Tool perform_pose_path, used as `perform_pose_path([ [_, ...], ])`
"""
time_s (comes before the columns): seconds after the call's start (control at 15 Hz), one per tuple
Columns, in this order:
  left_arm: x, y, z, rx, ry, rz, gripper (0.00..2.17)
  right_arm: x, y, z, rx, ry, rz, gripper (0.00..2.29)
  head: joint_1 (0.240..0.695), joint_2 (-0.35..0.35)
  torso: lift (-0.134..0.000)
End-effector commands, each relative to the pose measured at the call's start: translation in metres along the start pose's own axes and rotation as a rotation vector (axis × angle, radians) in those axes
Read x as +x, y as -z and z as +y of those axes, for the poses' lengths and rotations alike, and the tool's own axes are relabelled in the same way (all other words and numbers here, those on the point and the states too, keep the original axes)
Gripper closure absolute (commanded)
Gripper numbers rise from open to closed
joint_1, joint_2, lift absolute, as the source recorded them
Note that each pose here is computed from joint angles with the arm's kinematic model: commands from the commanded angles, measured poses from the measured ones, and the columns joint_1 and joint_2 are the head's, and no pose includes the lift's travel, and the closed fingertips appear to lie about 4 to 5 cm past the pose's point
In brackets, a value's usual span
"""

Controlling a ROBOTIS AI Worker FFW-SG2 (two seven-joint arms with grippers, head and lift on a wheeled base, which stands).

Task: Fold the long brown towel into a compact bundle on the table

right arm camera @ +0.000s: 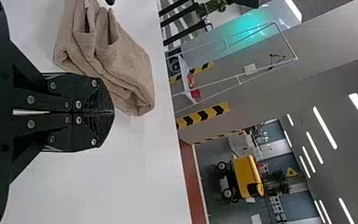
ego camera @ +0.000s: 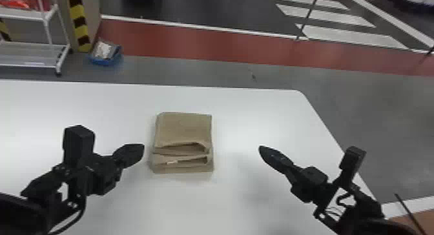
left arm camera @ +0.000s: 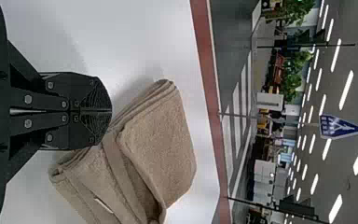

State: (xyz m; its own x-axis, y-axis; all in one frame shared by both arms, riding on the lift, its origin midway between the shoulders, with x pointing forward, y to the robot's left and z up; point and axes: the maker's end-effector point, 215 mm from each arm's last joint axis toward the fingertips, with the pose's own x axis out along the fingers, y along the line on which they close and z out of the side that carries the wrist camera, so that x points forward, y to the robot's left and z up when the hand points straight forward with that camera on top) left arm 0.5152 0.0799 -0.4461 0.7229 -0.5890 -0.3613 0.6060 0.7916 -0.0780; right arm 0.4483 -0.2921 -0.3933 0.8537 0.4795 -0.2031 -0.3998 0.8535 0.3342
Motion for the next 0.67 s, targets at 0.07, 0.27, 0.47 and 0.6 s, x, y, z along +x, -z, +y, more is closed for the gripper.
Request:
perform_pose_path([
  [0.07,-0.002,0.008,0.001,0.001,0.002,0.016,1.36,0.006,0.002,0.003,0.007,-0.013,-0.006,2.07,0.695,-0.239,-0.123],
  [0.27,-0.003,0.019,-0.011,-0.018,0.020,0.031,1.36,-0.001,-0.005,0.003,0.009,-0.009,-0.013,2.07,0.695,-0.234,-0.123],
  [0.47,-0.005,0.022,-0.028,-0.035,0.046,0.042,1.36,-0.005,-0.004,0.000,0.014,-0.003,-0.011,2.07,0.695,-0.247,-0.123],
  [0.6,-0.007,0.022,-0.035,-0.043,0.058,0.056,1.35,-0.008,-0.009,-0.002,0.017,-0.001,-0.024,2.07,0.695,-0.267,-0.123],
])
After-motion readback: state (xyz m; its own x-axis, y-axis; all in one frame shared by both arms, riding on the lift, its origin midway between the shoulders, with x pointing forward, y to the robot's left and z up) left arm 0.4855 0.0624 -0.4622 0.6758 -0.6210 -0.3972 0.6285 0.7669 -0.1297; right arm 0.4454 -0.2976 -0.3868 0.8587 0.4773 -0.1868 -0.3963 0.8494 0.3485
